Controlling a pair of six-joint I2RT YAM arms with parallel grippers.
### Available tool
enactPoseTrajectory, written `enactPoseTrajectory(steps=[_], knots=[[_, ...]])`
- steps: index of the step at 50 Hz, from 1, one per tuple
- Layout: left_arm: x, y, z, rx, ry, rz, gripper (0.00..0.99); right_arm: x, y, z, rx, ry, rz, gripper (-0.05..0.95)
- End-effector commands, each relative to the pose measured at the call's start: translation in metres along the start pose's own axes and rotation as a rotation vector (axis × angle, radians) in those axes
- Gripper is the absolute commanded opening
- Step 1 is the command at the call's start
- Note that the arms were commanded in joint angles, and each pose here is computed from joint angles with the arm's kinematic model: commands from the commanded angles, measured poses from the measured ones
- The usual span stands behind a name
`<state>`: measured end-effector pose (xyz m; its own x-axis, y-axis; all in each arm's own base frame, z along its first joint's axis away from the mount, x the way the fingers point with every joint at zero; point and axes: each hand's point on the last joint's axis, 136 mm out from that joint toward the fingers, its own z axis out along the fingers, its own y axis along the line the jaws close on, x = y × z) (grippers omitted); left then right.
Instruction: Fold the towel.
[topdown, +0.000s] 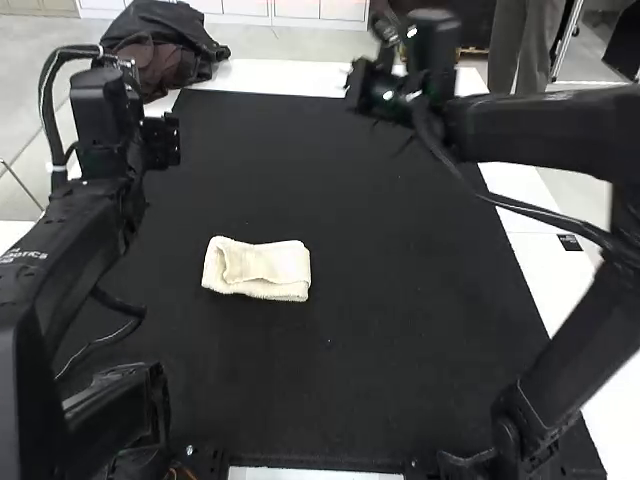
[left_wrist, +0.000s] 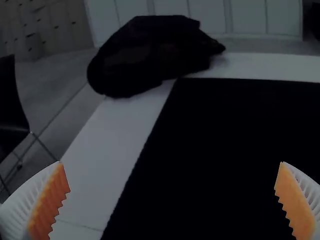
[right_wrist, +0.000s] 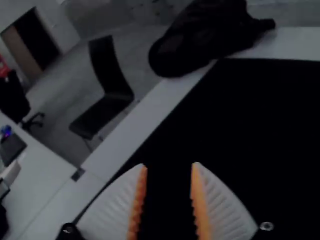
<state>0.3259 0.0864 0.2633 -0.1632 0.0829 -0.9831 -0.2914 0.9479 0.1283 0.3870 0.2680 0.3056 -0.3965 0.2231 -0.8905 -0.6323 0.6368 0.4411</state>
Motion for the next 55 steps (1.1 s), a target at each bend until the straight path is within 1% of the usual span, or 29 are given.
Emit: enactPoseTrajectory(steps=[1,3,7,13,21,26,30,33,40,46,50,55], knots=[[-0.035,-0.003,-0.012,0.016,-0.091,-0.027,0.967,-0.039,-0.003,-0.036,0.024,-0.092,-0.015,0.62],[-0.039,-0.005,-0.016,0.025,-0.099,-0.029,0.967,-0.045,-0.009,-0.047,0.046,-0.104,-0.014,0.73],[-0.047,-0.006,-0.022,0.03,-0.115,-0.033,0.967,-0.055,-0.015,-0.067,0.07,-0.128,-0.015,0.91],[-0.058,-0.005,-0.036,0.038,-0.142,-0.044,0.967,-0.072,-0.006,-0.103,0.039,-0.193,0.025,0.92],[-0.084,-0.008,-0.063,0.062,-0.241,-0.053,0.967,-0.084,0.01,-0.152,-0.024,-0.276,0.083,0.92],[-0.096,-0.011,-0.082,0.088,-0.295,-0.063,0.967,-0.088,0.026,-0.184,-0.066,-0.34,0.088,0.92],[-0.102,-0.012,-0.098,0.105,-0.333,-0.073,0.967,-0.095,0.045,-0.212,-0.089,-0.407,0.038,0.92],[-0.108,-0.01,-0.111,0.113,-0.373,-0.096,0.967,-0.099,0.061,-0.235,-0.094,-0.462,-0.012,0.92],[-0.129,0.001,-0.154,0.108,-0.515,-0.129,0.967,-0.094,0.1,-0.286,-0.101,-0.576,-0.121,0.92],[-0.136,0.009,-0.182,0.103,-0.592,-0.144,0.967,-0.082,0.125,-0.318,-0.099,-0.644,-0.189,0.92],[-0.137,0.013,-0.196,0.102,-0.629,-0.154,0.967,-0.073,0.137,-0.335,-0.078,-0.677,-0.233,0.92],[-0.139,0.017,-0.211,0.103,-0.675,-0.178,0.967,-0.066,0.142,-0.351,-0.007,-0.719,-0.291,0.92]])
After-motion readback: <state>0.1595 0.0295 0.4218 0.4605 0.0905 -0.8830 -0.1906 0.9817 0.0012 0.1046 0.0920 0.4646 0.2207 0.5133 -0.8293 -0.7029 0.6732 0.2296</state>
